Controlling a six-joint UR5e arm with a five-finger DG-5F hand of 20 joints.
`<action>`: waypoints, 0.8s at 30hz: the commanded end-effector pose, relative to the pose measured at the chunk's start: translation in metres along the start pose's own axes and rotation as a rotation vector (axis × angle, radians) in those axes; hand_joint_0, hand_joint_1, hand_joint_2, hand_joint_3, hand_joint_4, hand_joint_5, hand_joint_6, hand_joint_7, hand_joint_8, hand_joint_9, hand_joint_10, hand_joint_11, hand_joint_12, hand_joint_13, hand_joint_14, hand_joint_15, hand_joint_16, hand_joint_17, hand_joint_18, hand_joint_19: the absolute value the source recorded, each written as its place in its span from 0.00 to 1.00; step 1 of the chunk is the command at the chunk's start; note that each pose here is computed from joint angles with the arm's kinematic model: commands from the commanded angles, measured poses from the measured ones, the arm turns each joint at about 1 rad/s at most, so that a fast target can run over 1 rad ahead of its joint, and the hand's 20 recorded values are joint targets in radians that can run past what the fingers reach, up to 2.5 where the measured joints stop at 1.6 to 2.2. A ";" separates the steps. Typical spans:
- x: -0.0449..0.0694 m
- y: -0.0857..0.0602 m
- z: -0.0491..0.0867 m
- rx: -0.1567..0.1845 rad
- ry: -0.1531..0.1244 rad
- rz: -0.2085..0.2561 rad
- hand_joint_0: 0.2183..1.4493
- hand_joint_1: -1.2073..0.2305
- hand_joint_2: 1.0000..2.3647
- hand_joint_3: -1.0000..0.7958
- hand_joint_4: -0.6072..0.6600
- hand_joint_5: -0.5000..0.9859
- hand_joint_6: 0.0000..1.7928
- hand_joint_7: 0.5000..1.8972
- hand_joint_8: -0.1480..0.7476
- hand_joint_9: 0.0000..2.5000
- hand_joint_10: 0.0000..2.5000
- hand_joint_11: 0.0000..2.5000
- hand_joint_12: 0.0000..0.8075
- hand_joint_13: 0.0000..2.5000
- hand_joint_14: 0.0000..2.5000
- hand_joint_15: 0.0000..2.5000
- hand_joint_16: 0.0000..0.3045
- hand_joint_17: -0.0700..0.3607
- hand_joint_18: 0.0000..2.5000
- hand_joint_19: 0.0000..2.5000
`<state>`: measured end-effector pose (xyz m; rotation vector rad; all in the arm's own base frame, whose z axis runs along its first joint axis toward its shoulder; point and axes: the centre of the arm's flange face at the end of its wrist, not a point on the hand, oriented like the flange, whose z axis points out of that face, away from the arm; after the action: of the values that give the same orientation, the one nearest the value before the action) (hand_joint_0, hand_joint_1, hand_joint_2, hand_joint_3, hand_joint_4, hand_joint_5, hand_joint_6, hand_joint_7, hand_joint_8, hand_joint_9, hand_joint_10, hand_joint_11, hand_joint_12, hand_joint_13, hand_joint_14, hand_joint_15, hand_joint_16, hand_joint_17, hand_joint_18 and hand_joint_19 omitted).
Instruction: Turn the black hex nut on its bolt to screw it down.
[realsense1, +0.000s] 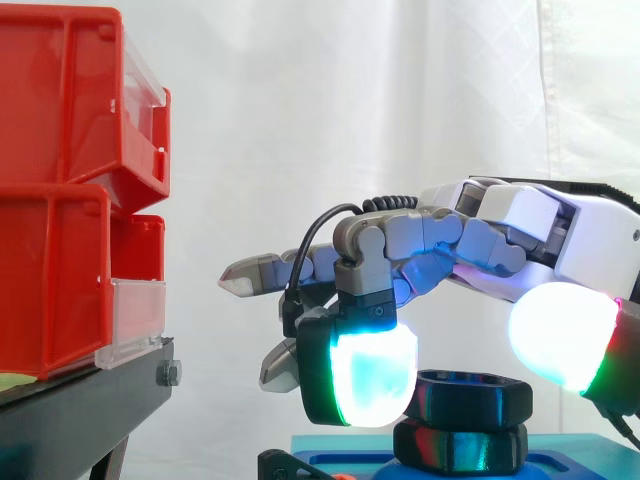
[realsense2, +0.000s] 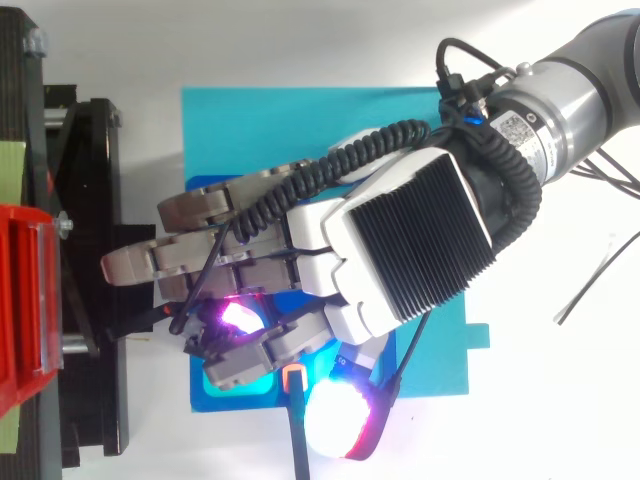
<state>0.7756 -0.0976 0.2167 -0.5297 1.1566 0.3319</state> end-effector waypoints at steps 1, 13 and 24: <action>0.000 0.000 0.000 0.000 0.000 0.000 0.21 0.80 0.00 0.28 0.59 0.33 0.28 0.78 0.39 0.35 0.00 0.01 0.42 0.21 0.00 0.00 0.17 0.43 0.23 0.22; 0.004 0.010 0.005 -0.002 0.000 -0.010 0.21 0.79 0.00 0.28 0.60 0.33 0.28 0.78 0.39 0.35 0.00 0.01 0.42 0.21 0.00 0.00 0.17 0.43 0.24 0.23; 0.007 0.015 0.004 0.001 -0.002 -0.020 0.21 0.79 0.00 0.28 0.61 0.33 0.28 0.78 0.38 0.35 0.00 0.00 0.42 0.21 0.00 0.00 0.17 0.43 0.24 0.23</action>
<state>0.7746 -0.0841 0.2095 -0.5375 1.1531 0.3171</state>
